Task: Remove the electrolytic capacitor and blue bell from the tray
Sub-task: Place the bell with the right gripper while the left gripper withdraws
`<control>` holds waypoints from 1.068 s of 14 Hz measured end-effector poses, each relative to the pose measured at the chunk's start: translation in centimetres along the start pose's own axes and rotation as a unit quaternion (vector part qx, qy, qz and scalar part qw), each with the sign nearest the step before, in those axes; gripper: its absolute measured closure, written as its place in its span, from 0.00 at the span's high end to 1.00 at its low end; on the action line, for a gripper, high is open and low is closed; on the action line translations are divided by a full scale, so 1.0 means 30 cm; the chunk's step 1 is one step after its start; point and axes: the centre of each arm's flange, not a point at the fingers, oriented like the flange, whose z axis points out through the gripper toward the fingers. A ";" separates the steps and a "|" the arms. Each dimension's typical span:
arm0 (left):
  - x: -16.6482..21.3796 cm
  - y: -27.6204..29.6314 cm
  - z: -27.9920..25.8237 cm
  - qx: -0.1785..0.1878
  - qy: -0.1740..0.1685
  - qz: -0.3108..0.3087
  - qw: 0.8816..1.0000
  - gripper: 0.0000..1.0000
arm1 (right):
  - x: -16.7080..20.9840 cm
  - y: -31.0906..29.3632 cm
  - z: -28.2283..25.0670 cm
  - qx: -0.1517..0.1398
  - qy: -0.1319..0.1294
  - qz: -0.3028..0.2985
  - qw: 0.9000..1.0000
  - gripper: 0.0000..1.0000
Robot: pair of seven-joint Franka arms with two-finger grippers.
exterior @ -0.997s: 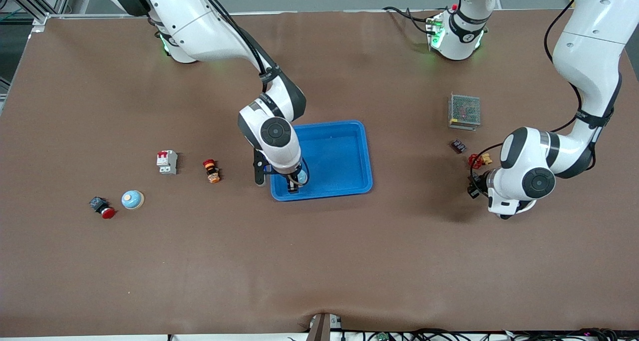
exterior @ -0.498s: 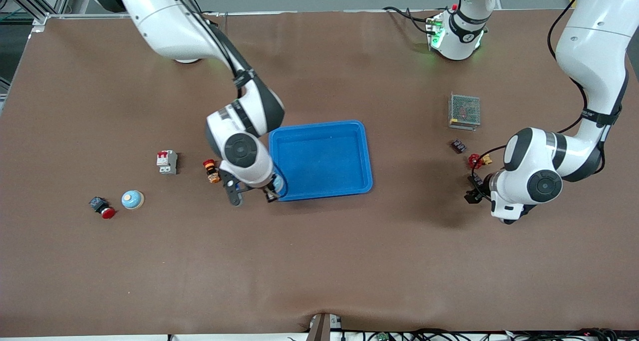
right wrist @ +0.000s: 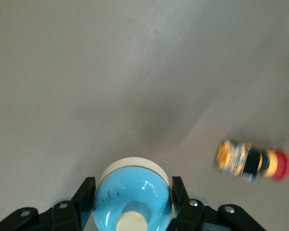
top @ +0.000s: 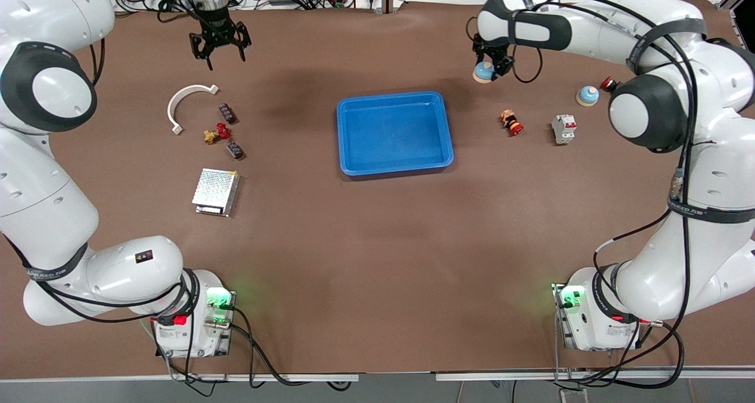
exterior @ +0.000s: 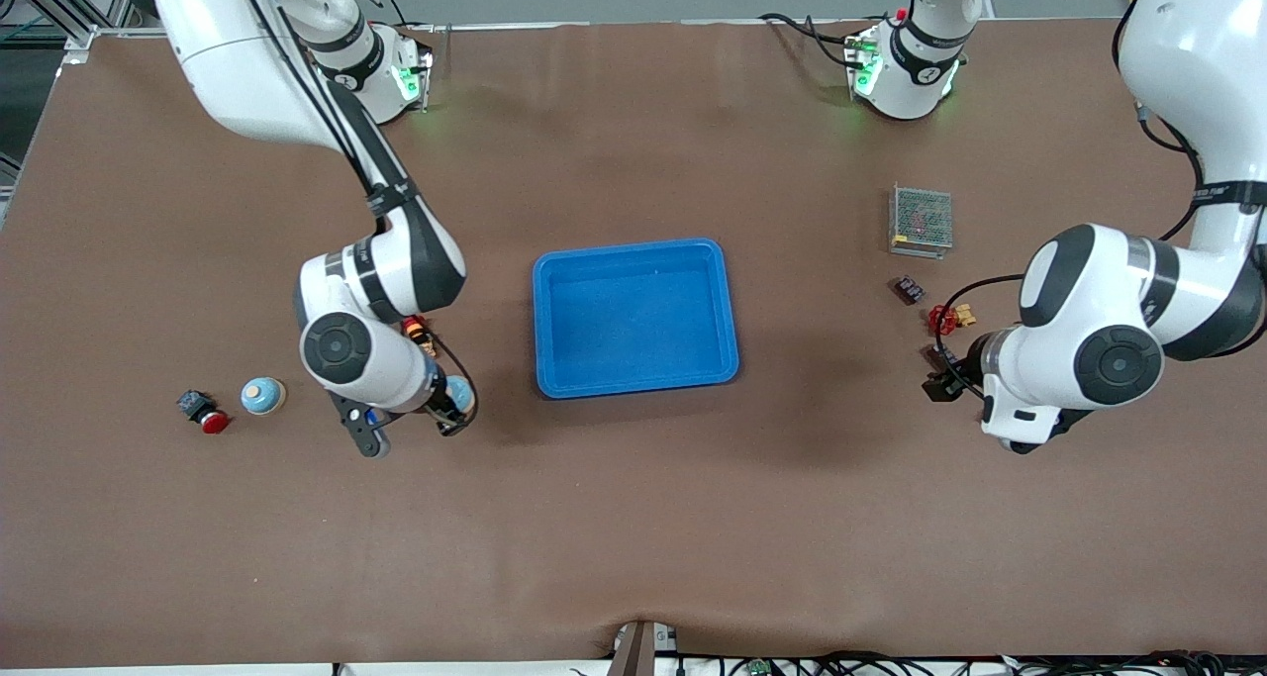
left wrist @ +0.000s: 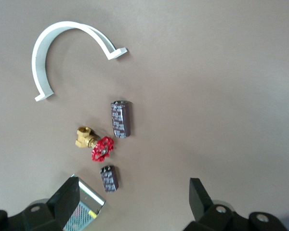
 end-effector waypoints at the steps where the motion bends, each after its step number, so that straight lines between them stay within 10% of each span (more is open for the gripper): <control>1: -0.013 -0.001 -0.050 -0.004 0.007 0.008 1.000 1.00 | 0.040 0.047 0.028 0.008 0.003 -0.014 1.000 0.68; 15: -0.265 -0.050 -0.494 -0.019 0.112 0.159 0.981 1.00 | 0.344 0.432 0.200 0.030 0.022 -0.100 0.994 0.68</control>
